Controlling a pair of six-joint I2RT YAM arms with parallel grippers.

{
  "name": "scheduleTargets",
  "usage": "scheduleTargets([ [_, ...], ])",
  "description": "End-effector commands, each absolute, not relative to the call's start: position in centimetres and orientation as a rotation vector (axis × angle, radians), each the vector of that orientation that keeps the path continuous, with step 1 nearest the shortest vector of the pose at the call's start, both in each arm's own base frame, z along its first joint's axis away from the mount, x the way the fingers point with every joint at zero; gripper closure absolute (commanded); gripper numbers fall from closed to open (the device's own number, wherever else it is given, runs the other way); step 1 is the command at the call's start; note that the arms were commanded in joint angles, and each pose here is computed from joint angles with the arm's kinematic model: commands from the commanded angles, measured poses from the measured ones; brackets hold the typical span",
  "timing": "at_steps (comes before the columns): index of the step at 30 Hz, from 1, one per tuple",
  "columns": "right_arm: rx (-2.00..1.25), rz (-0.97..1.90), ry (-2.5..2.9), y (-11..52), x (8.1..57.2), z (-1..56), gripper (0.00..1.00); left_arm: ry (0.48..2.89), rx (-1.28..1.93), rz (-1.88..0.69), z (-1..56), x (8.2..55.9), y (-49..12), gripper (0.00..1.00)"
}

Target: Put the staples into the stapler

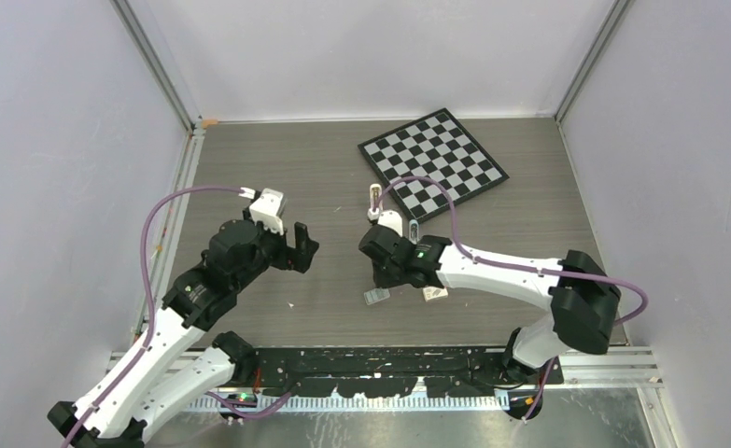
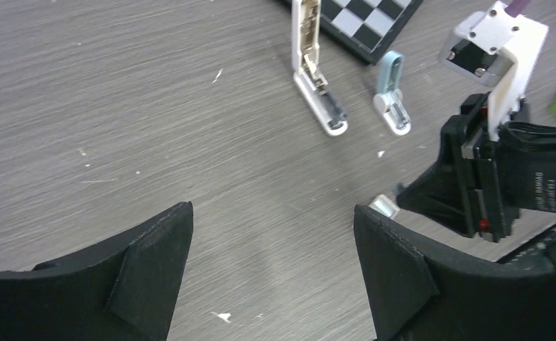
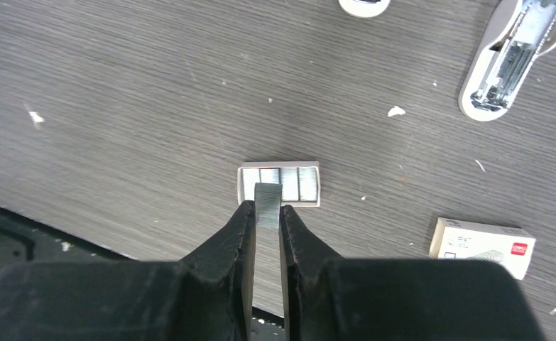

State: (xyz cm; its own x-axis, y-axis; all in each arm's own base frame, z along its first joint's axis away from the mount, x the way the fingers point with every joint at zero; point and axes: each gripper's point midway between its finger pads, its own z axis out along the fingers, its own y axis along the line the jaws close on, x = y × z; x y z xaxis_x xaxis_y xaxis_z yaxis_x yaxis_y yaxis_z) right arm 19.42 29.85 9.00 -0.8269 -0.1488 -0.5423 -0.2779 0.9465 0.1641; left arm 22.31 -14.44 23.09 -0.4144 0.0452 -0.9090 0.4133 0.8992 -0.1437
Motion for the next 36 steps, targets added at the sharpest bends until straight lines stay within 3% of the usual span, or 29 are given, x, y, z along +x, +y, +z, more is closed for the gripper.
scheduleTargets([
  [1, -0.269, 0.613, 2.432, 32.2, 20.0, 13.2, 0.82, 1.926, 0.254, -0.631, 26.3, 21.7, -16.7, 0.16],
  [9, -0.263, 0.913, 2.266, 33.0, 20.0, 17.2, 0.82, 1.97, 0.22, -1.038, 27.9, 20.0, -21.4, 0.19],
  [19, -0.135, 1.251, 2.184, 32.9, 21.2, 19.8, 0.82, 1.885, -0.012, -1.511, 27.6, 22.2, -21.0, 0.23],
  [23, -0.141, 1.353, 2.141, 33.3, 21.1, 20.6, 0.82, 1.856, -0.126, -1.629, 27.0, 23.1, -20.5, 0.29],
  [36, -0.111, 1.478, 2.02, 34.0, 21.4, 24.4, 0.82, 1.772, -0.074, -1.772, 27.0, 22.2, -21.1, 0.31],
])
